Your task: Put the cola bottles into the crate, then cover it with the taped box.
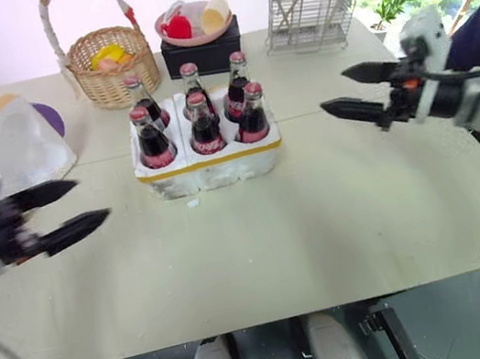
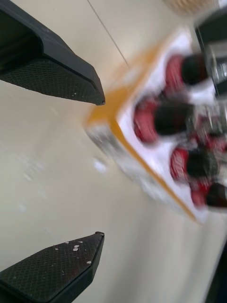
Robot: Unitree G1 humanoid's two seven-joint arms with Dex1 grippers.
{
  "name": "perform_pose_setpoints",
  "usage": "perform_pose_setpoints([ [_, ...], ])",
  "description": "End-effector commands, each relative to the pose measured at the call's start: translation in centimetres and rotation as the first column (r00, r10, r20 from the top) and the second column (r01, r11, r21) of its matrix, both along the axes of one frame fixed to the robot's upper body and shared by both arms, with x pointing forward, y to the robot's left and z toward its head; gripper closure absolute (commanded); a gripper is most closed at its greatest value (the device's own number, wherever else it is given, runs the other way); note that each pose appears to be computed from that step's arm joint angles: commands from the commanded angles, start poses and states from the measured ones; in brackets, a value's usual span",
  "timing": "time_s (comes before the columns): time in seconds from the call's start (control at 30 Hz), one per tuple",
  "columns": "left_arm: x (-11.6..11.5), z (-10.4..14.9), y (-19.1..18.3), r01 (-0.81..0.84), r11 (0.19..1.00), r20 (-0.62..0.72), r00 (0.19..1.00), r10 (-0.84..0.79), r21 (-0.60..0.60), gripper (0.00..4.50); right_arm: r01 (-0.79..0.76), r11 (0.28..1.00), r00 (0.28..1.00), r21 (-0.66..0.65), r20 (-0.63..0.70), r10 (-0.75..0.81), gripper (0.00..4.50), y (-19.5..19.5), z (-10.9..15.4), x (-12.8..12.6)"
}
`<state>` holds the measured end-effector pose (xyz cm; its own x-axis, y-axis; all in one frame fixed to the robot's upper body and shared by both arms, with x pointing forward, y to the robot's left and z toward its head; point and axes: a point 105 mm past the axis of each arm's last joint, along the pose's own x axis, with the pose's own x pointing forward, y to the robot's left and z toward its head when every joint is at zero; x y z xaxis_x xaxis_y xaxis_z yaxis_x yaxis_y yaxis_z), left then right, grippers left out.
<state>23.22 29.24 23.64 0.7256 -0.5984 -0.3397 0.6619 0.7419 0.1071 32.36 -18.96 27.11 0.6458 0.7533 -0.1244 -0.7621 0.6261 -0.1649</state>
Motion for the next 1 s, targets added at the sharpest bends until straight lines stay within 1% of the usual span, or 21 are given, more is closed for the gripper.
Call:
perform_pose_setpoints([
  [0.03,-2.6,1.6,6.7,-0.125,0.979,-0.038,0.99,0.132,0.161,0.0,-0.12,0.993,0.99,-0.001,0.077,0.119,0.06,1.2,2.7,-2.5],
  [0.1,-4.2,1.2,11.6,-0.197,0.932,-0.133,0.96,0.247,0.306,0.0,-0.203,0.979,0.976,0.028,0.081,0.2,0.06,2.3,3.4,-3.4],
  [0.17,-5.2,1.2,14.2,-0.207,0.894,-0.192,0.934,0.302,0.398,0.0,-0.245,0.969,0.967,0.041,0.077,0.241,0.06,2.9,3.6,-3.8],
  [0.23,-5.3,1.6,16.4,-0.234,0.842,-0.188,0.913,0.363,0.485,0.0,-0.241,0.97,0.968,0.033,0.075,0.238,0.06,3.2,3.2,-3.4],
  [0.27,-5.0,2.0,17.4,-0.272,0.806,-0.156,0.901,0.406,0.526,0.0,-0.239,0.97,0.969,0.038,0.07,0.236,0.06,3.3,3.1,-3.1],
  [0.33,-4.6,2.4,18.6,-0.321,0.759,-0.103,0.886,0.452,0.567,0.0,-0.235,0.971,0.971,0.047,0.062,0.232,0.06,3.5,2.8,-2.8],
  [0.37,-3.9,2.5,19.1,-0.36,0.733,-0.06,0.877,0.477,0.577,0.0,-0.23,0.972,0.972,0.048,0.059,0.227,0.06,3.6,2.6,-2.6],
  [0.43,-2.9,2.7,19.6,-0.393,0.711,-0.02,0.868,0.496,0.584,0.0,-0.225,0.973,0.973,0.046,0.056,0.222,0.06,3.7,2.3,-2.4],
  [0.5,-1.6,2.3,19.9,-0.41,0.69,-0.003,0.859,0.513,0.596,0.0,-0.213,0.976,0.976,0.054,0.049,0.211,0.06,3.6,2.1,-2.2],
  [0.57,0.3,1.3,20.0,-0.41,0.652,0.001,0.847,0.531,0.638,0.0,-0.187,0.981,0.982,0.053,0.045,0.185,0.06,3.5,1.9,-2.0],
  [0.63,2.3,0.6,19.6,-0.417,0.633,0.007,0.839,0.545,0.653,0.0,-0.155,0.986,0.988,0.067,0.035,0.153,0.06,3.2,1.8,-1.8],
  [0.67,3.0,0.4,19.5,-0.419,0.628,0.007,0.835,0.55,0.656,0.0,-0.141,0.988,0.99,0.065,0.031,0.139,0.06,3.0,1.7,-1.8],
  [0.8,4.4,-0.7,19.0,-0.399,0.614,-0.015,0.831,0.556,0.681,0.0,-0.1,0.993,0.995,0.066,0.021,0.099,0.06,2.5,1.5,-2.0],
  [0.93,5.4,-1.0,18.7,-0.405,0.598,-0.001,0.828,0.561,0.692,0.0,-0.065,0.996,0.998,0.066,0.009,0.065,0.06,2.2,1.4,-2.4],
  [1.0,5.9,-1.0,18.1,-0.401,0.617,-0.005,0.836,0.549,0.677,0.0,-0.045,0.997,0.999,0.061,0.006,0.044,0.06,2.0,1.2,-2.5],
])
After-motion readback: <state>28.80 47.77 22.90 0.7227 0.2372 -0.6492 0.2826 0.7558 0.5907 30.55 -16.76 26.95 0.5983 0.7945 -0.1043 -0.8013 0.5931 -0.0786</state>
